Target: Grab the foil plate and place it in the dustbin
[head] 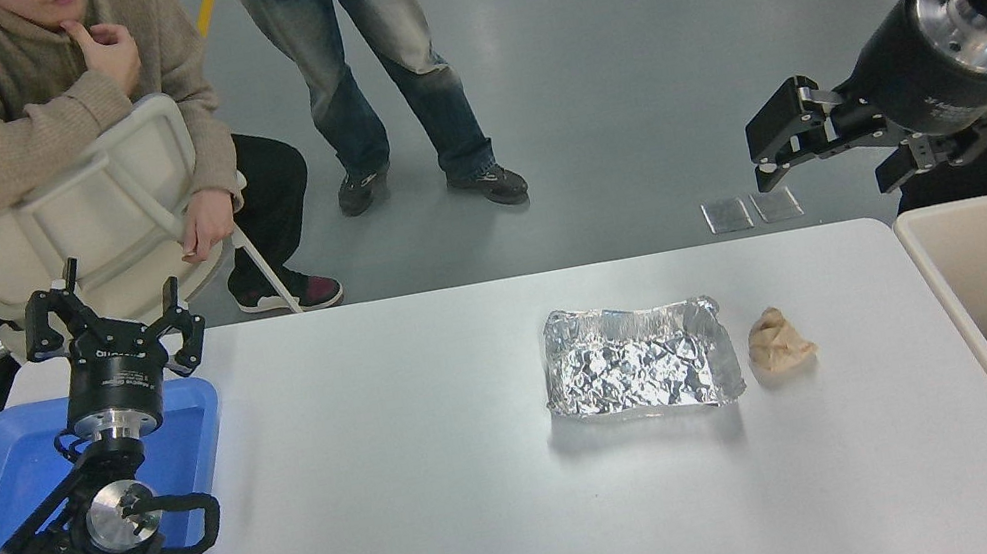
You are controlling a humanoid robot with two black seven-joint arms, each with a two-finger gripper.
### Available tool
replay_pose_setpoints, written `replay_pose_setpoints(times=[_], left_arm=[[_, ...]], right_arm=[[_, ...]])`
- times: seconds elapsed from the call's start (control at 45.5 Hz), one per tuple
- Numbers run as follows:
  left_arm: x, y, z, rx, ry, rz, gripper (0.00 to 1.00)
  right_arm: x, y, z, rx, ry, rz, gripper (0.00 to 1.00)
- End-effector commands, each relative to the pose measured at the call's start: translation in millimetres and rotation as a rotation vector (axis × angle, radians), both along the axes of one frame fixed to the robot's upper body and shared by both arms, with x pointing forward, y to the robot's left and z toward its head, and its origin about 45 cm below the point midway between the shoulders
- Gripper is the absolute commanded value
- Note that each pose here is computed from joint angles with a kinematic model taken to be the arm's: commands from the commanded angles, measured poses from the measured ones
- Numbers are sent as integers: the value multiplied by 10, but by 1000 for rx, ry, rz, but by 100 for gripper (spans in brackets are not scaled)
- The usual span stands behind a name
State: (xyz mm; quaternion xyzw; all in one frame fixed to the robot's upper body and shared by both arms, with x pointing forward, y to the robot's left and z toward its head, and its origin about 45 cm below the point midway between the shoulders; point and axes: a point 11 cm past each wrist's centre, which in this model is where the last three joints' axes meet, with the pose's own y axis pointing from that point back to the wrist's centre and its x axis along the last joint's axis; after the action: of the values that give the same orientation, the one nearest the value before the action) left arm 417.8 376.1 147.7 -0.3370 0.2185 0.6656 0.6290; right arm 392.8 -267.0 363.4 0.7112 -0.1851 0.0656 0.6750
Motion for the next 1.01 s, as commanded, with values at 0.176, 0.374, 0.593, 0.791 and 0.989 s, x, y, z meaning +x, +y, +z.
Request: replay_pose_setpoints(times=[0.176, 0.374, 0.593, 0.791, 0.989], left_arm=[[2, -2, 3, 0, -1, -1, 99], [2, -3, 3, 1, 0, -2, 99], [3, -1, 4, 0, -1, 0, 99], [3, -1, 4, 0, -1, 0, 99], [3, -1, 4, 0, -1, 0, 99]], right_arm=[[218, 149, -1297, 18, 42, -26, 100], [147, 245, -1809, 57, 39, -59, 100], [92, 311, -2179, 70, 39, -77, 100], [105, 422, -2453, 96, 9, -101, 100], [123, 357, -2610, 65, -33, -108, 98]])
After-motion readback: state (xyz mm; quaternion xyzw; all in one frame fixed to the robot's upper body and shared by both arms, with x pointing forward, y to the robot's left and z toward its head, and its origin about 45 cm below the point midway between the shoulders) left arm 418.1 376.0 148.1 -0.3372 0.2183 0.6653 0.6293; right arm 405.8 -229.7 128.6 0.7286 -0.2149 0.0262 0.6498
